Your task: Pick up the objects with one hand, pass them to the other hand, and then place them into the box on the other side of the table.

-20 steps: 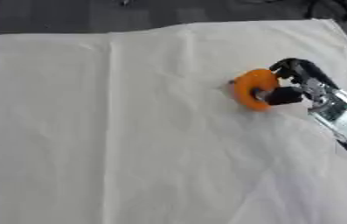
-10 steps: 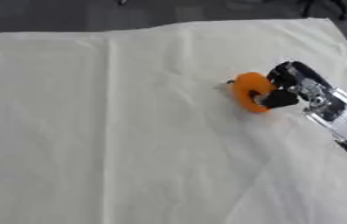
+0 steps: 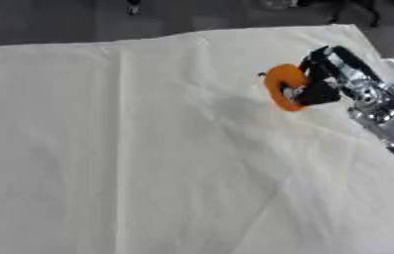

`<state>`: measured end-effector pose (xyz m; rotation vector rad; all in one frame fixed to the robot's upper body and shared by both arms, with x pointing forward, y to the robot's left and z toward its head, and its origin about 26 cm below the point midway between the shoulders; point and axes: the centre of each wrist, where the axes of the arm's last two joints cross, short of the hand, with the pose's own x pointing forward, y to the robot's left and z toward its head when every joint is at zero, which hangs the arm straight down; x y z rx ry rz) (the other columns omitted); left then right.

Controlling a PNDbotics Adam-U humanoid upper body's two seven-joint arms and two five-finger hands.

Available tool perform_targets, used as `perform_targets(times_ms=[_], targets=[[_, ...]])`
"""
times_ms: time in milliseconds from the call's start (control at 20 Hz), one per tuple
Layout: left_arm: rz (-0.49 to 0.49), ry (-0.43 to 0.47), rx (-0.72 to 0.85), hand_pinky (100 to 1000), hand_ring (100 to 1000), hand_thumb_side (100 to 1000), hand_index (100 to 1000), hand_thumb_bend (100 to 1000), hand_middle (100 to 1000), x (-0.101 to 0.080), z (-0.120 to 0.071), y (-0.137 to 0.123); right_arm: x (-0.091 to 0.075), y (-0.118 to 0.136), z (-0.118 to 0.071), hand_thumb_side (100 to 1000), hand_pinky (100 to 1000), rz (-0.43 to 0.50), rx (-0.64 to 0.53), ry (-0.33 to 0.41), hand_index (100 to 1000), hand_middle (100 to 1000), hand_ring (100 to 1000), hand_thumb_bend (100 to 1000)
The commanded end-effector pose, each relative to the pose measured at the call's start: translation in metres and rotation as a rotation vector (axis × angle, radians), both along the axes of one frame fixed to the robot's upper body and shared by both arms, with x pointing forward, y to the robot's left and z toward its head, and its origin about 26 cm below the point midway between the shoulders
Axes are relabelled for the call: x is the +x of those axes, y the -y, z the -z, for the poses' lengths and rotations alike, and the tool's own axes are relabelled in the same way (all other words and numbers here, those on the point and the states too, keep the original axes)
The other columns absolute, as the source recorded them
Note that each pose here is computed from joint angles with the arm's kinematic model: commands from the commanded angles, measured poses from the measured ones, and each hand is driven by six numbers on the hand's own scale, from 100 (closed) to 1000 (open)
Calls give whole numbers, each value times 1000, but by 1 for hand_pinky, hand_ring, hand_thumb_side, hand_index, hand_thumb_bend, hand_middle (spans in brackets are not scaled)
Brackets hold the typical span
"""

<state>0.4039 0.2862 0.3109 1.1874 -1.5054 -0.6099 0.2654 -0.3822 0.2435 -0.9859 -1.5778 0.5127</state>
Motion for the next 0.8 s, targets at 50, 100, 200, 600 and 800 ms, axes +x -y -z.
perform_targets(times_ms=[50, 100, 200, 600, 800], targets=[[-19, 52, 5, 813, 692, 360, 781, 307, 668, -4, -17, -7, -1, -10, -21, 100, 643, -61, -82, 108, 432, 232, 545, 255], [-17, 56, 3, 813, 691, 358, 781, 306, 668, -4, -18, -6, 0, -12, -22, 100, 643, -80, -84, 133, 434, 234, 546, 251], [-12, 59, 1, 813, 691, 357, 780, 306, 667, -3, -19, -4, 2, -16, -25, 100, 649, -118, -96, 183, 436, 237, 547, 246], [86, 73, -2, 795, 678, 362, 776, 294, 666, 0, -32, 15, 14, -44, -16, 100, 705, -316, -203, 299, 457, 261, 560, 231], [254, 10, 27, 801, 689, 385, 809, 324, 716, 4, -38, 38, 20, -64, -5, 100, 707, -384, -202, 295, 462, 266, 558, 231]])
